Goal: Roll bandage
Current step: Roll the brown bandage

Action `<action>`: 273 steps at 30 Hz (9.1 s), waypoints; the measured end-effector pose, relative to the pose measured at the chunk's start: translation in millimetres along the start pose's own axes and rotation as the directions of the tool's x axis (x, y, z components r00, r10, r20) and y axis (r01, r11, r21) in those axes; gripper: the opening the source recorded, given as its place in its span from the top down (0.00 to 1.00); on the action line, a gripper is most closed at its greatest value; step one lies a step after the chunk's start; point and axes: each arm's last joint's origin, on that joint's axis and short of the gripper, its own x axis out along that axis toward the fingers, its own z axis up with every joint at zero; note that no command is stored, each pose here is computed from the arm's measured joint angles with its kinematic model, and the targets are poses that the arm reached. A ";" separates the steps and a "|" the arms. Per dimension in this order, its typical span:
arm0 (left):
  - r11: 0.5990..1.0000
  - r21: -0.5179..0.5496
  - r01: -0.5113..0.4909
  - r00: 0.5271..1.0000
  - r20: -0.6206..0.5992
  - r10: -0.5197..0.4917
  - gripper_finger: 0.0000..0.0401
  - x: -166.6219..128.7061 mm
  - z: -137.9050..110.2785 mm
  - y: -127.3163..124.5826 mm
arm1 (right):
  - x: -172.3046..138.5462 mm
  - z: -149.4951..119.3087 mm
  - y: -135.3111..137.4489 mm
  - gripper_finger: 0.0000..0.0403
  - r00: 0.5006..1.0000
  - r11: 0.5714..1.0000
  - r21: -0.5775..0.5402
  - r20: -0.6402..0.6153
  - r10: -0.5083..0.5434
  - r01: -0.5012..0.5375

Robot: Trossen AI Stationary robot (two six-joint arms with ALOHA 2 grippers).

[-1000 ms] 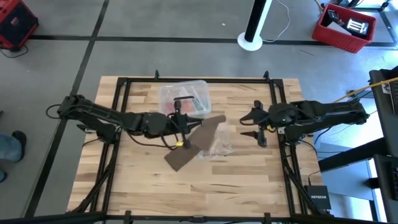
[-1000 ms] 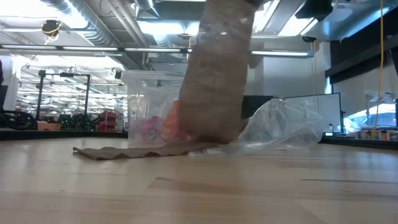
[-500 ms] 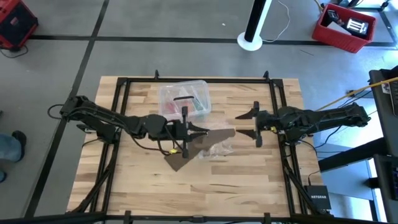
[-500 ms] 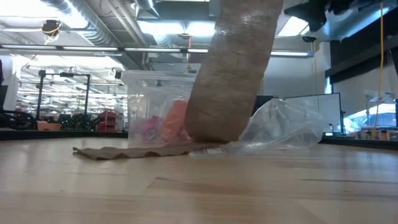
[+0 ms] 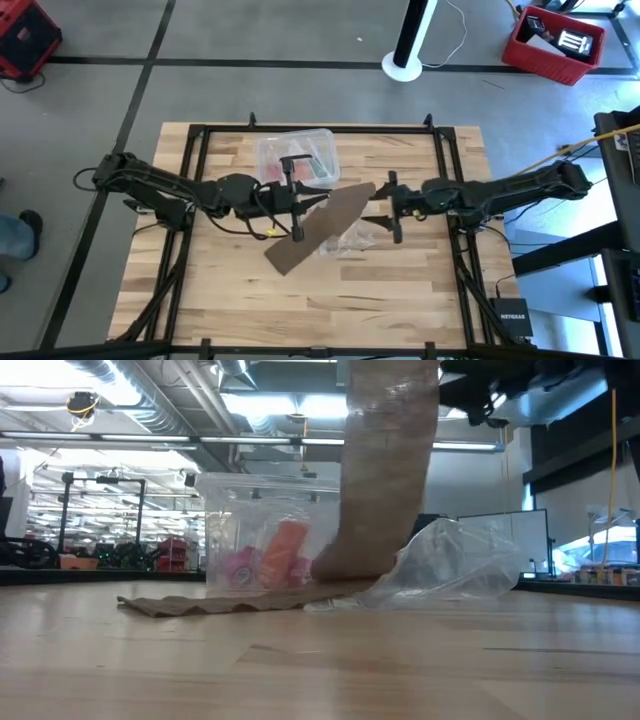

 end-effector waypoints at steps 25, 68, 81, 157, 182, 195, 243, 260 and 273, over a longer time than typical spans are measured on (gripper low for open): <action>0.996 0.089 -0.031 0.998 0.066 0.025 1.00 -10.6 16.8 10.8 | 36.1 -0.8 -27.3 0.52 0.988 0.997 -0.058 0.137 0.065 -0.058; 0.929 -0.351 0.114 0.828 -0.483 -0.284 1.00 -37.8 -35.3 -39.7 | 7.1 98.9 -48.3 0.99 0.960 0.872 -0.458 0.276 -0.043 0.170; 0.929 -0.109 -0.354 0.722 -0.664 0.197 1.00 -37.7 -60.3 1.7 | -1.6 117.6 20.4 0.99 0.963 0.844 -0.536 0.208 0.168 -0.032; 0.881 0.415 -0.228 0.829 -0.391 0.399 1.00 -82.6 14.8 -8.1 | 73.1 67.9 25.8 0.24 0.889 0.998 0.025 -0.454 0.057 -0.052; 0.907 0.332 -0.258 0.838 -0.391 0.381 1.00 -84.0 15.3 -11.3 | 45.7 135.4 25.3 0.24 0.933 0.994 -0.052 -0.354 0.070 -0.094; 0.913 0.312 -0.264 0.841 -0.390 0.376 1.00 -83.9 15.5 -11.4 | 36.4 165.6 17.3 0.24 0.967 0.983 -0.180 -0.246 -0.073 0.028; 0.954 0.278 -0.112 0.939 -0.284 0.193 1.00 -87.8 35.1 -29.0 | 55.3 66.9 17.7 0.24 0.988 0.993 -0.085 -0.137 0.071 -0.083; 0.961 0.247 -0.122 0.938 -0.287 0.193 1.00 -87.9 34.6 -29.1 | 42.1 78.0 19.1 0.93 0.991 0.986 -0.116 -0.080 0.108 -0.117; 0.898 0.308 -0.315 0.857 -0.315 0.409 1.00 -85.7 32.5 -17.9 | -22.7 78.4 56.6 0.98 0.981 0.982 -0.157 -0.180 0.076 -0.105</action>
